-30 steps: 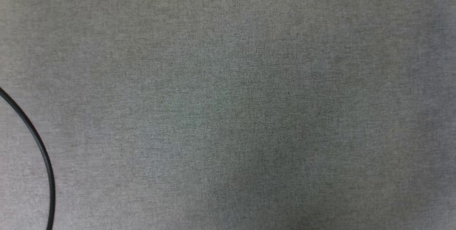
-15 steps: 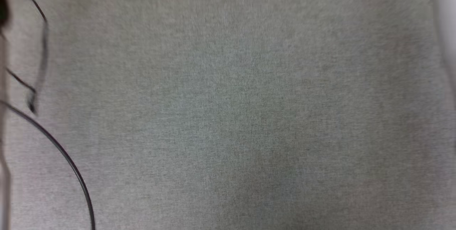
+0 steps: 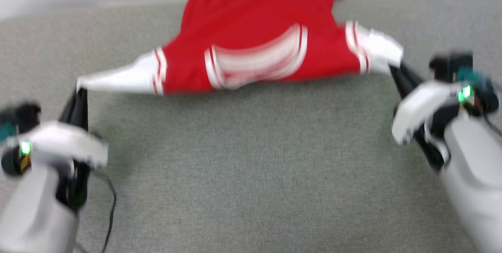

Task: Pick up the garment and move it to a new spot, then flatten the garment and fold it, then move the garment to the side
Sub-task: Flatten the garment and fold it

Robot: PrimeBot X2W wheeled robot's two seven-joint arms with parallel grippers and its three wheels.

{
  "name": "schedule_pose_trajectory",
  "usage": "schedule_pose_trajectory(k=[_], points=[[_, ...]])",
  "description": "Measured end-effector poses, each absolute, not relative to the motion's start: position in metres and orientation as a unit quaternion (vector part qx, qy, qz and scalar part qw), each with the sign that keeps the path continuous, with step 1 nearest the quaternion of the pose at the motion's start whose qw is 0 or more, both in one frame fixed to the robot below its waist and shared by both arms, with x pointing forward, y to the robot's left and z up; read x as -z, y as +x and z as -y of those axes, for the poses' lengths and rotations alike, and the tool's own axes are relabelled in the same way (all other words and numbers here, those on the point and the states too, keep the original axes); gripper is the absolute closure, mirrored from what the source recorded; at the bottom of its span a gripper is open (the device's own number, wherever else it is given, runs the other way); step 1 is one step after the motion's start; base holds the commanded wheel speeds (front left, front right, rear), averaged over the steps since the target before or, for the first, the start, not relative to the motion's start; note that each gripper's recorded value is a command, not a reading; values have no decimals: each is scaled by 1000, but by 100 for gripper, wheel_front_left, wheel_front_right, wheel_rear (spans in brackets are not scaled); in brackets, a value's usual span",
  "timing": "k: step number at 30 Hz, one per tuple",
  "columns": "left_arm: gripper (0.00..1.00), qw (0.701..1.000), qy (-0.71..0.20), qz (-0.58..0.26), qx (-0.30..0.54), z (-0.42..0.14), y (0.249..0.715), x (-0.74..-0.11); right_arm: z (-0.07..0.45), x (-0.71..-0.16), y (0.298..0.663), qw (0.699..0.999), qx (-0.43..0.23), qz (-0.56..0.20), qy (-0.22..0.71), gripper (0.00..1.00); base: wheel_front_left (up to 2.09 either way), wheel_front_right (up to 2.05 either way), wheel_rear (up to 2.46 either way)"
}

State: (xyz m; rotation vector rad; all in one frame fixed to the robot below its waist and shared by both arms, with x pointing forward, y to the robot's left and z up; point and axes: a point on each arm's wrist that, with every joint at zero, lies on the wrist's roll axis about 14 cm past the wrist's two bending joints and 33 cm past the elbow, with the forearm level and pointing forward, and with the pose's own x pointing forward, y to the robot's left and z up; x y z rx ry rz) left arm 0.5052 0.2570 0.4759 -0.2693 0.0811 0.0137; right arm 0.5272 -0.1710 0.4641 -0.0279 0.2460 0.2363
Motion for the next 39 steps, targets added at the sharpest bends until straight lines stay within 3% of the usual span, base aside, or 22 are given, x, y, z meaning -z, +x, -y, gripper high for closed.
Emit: schedule_pose_trajectory(k=[12, 20, 22, 23, 24, 25, 30, 35, 39], points=[[100, 987, -119, -87, -70, -265, 358, -447, 205, -417, 392, 983, -53, -163, 63, 100, 0, 0, 0], [100, 981, -122, -128, -78, -253, 309, -435, 204, -395, 328, 973, -10, -207, 100, 100, 0, 0, 0], [100, 981, -122, -131, -72, -247, 307, -435, 202, -393, 321, 971, -8, -216, 101, 62, 0, 0, 0], [100, 982, -122, -130, -67, -243, 307, -436, 200, -395, 320, 971, -7, -216, 104, 49, 0, 0, 0], [100, 982, -123, -126, -65, -241, 308, -438, 199, -397, 320, 971, -9, -213, 104, 6, 0, 0, 0], [100, 983, -122, -122, -62, -238, 309, -441, 197, -401, 322, 973, -12, -206, 104, 0, 0, 0, 0], [100, 989, -111, -87, -45, -230, 323, -460, 198, -434, 349, 983, -15, -150, 106, 0, 0, 0, 0], [100, 993, -100, -56, -29, -223, 338, -478, 218, -481, 405, 989, 0, -86, 123, 0, 0, 0, 0], [100, 995, -93, -20, -14, -216, 352, -497, 233, -493, 454, 987, 3, -98, 126, 0, 0, 0, 0]])
